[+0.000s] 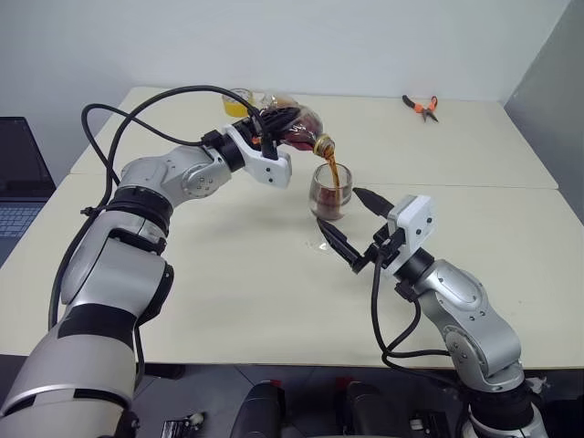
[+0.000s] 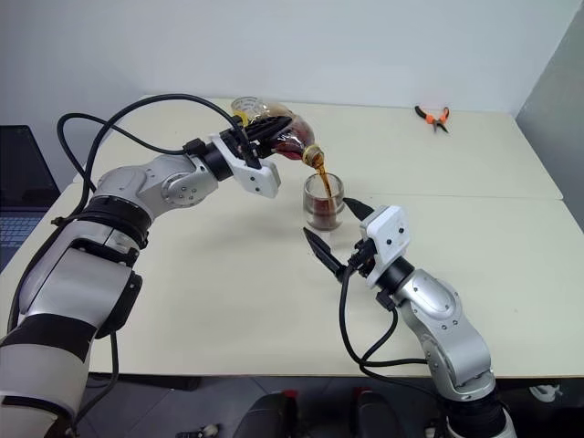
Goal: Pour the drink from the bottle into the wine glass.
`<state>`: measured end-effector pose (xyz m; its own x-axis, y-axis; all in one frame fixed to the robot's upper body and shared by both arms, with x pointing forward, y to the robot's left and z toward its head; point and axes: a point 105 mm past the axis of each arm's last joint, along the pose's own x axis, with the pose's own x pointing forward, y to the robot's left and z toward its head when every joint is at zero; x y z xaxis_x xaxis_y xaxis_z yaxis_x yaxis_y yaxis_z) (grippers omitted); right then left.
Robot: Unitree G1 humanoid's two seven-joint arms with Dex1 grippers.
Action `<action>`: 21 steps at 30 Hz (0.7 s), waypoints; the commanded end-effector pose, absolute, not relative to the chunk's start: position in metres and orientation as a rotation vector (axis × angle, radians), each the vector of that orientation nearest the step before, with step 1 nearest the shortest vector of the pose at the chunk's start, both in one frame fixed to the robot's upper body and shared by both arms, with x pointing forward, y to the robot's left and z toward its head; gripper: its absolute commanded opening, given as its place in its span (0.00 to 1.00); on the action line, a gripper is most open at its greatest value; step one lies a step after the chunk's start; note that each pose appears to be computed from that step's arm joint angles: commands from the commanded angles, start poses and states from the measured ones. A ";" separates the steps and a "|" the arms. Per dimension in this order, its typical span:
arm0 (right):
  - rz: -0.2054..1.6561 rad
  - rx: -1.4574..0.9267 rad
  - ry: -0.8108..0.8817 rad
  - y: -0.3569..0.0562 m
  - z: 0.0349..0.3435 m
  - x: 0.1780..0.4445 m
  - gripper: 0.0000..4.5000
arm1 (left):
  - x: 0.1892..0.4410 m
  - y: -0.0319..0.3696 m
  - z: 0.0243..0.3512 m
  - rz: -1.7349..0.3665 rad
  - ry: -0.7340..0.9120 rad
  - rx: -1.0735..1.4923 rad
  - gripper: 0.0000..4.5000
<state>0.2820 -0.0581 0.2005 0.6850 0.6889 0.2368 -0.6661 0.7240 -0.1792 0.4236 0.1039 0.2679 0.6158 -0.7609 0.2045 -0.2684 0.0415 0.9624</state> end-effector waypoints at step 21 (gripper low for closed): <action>0.698 -0.064 -0.368 -0.074 0.213 0.281 1.00 | 0.421 0.102 0.293 -0.416 -0.964 1.527 0.15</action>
<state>0.2874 -0.0732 0.2008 0.7249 0.6390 0.2573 -0.6204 0.7680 -0.1592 0.4247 0.1054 0.2659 0.6231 -0.7567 0.1979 -0.2624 0.0362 0.9643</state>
